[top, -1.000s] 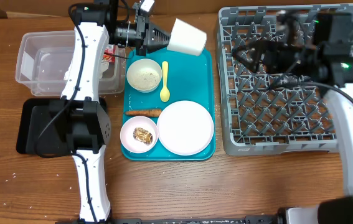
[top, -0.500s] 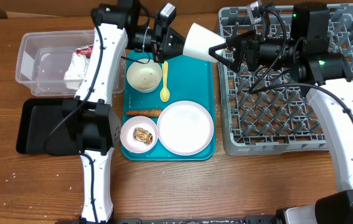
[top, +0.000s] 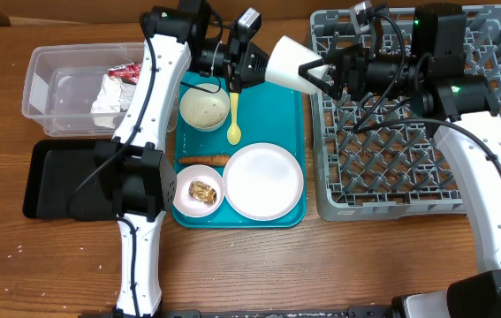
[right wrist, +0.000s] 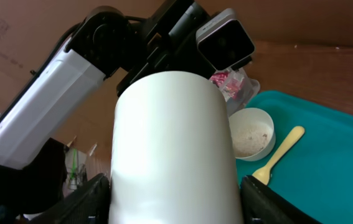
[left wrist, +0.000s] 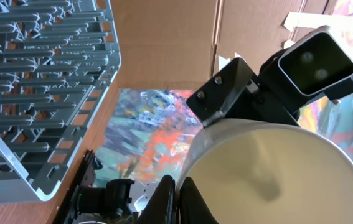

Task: Sort waste into correct bins and load items into the dishwasher
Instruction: 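Lift the cup with the left gripper and pass it to the right gripper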

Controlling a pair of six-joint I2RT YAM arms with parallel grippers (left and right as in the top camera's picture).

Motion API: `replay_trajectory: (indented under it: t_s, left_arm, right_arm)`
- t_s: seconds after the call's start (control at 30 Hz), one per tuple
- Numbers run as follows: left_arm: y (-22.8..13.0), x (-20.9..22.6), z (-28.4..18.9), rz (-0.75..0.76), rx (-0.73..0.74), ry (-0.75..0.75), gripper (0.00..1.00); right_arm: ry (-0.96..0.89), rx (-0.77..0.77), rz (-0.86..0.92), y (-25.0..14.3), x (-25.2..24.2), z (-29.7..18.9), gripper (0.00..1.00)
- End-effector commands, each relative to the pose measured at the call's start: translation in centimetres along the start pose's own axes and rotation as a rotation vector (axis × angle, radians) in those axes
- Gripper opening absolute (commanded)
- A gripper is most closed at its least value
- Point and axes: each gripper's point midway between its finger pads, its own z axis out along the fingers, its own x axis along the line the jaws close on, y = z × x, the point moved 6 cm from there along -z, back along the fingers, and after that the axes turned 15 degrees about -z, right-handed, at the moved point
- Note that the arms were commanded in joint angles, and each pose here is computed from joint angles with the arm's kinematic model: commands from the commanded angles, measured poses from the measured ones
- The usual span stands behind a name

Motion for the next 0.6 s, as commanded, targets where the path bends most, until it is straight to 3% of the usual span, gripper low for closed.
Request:
replay_trajectory:
  t_s: [0.0, 0.17, 0.3, 0.5, 0.57]
  left_arm:
    - [-1.16, -1.84, 0.58, 0.054, 0.019, -0.015, 0.04]
    - [-1.14, -1.86, 0.58, 0.057, 0.018, -0.014, 0.04]
    - [-1.12, -1.87, 0.58, 0.061, 0.018, -0.014, 0.04]
    - [-1.12, -1.87, 0.58, 0.04, 0.019, -0.014, 0.04]
    - [-1.12, -1.87, 0.58, 0.037, 0.019, -0.014, 0.04]
  right_arm:
    - [0.051, -0.008, -0.036, 0.56, 1.44, 0.35, 0.6]
    - [0.068, -0.001, -0.044, 0.53, 2.0, 0.9, 0.52]
    - [0.069, -0.002, -0.045, 0.54, 2.01, 0.9, 0.52]
    - [0.07, 0.002, -0.022, 0.47, 2.06, 0.95, 0.75]
    - [0.07, 0.011, -0.009, 0.26, 2.07, 0.95, 0.79]
